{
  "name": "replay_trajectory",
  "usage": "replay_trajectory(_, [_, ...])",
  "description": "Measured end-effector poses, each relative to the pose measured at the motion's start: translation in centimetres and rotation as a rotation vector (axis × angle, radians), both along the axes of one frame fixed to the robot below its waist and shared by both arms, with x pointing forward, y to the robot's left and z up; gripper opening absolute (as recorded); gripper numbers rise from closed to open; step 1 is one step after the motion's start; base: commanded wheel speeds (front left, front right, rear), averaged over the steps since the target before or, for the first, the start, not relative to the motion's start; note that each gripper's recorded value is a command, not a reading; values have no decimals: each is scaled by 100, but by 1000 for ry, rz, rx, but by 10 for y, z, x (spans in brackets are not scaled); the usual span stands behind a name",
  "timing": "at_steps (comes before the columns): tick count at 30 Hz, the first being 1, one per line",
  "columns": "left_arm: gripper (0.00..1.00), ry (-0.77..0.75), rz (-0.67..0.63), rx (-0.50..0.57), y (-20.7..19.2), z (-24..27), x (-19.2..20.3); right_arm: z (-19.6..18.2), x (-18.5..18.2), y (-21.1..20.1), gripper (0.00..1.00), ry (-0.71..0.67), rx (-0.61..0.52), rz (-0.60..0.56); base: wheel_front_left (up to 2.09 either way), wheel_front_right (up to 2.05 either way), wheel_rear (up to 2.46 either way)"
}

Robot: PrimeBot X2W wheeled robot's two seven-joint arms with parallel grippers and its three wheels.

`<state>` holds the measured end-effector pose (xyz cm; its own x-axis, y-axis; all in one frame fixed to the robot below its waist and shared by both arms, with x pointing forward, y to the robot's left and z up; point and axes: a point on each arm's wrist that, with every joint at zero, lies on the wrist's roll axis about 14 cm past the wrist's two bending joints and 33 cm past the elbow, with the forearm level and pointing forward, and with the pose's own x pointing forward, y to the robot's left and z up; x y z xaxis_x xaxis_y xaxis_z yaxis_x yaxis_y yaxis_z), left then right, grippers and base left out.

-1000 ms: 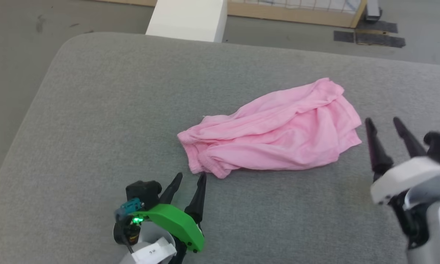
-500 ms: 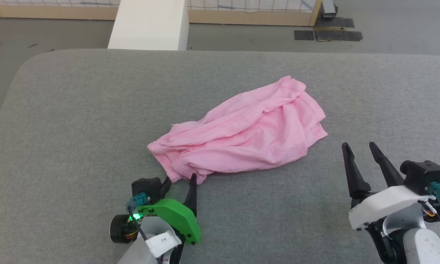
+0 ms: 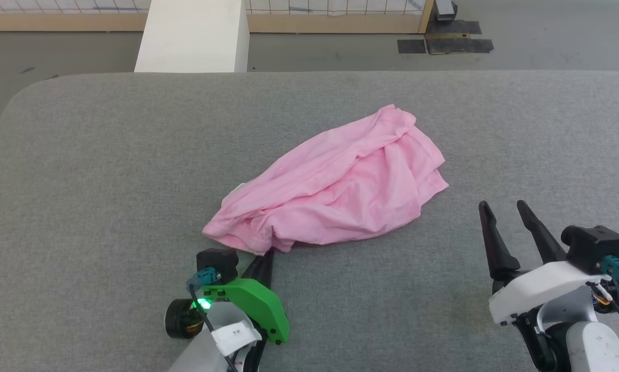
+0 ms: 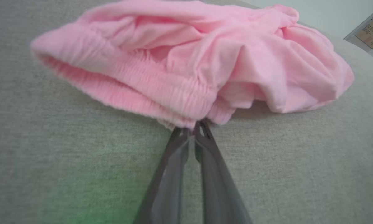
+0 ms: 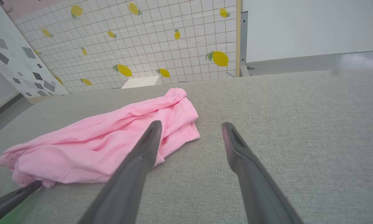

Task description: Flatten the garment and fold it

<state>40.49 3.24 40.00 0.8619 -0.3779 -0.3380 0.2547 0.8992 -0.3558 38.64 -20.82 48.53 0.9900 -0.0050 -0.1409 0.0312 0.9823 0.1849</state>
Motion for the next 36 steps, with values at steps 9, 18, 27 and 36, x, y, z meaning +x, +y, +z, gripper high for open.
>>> replay_trajectory(9, [0, -8, 25, -6, 8, -1, 3, -18, 26, 1, 100, 85, -56, 19, 0, 0, 0])
replay_trajectory(18, [0, -11, 12, -6, 7, -1, 10, -49, 76, 6, 100, 241, -110, 53, 0, 0, 0])
replay_trajectory(27, [0, -2, 5, -4, 8, -9, 15, -95, 102, 16, 100, 454, -109, 85, 0, 0, 0])
replay_trajectory(36, [0, 3, 19, -6, 12, -11, 17, -121, 102, 36, 0, 674, -219, 187, 0, 0, 0])
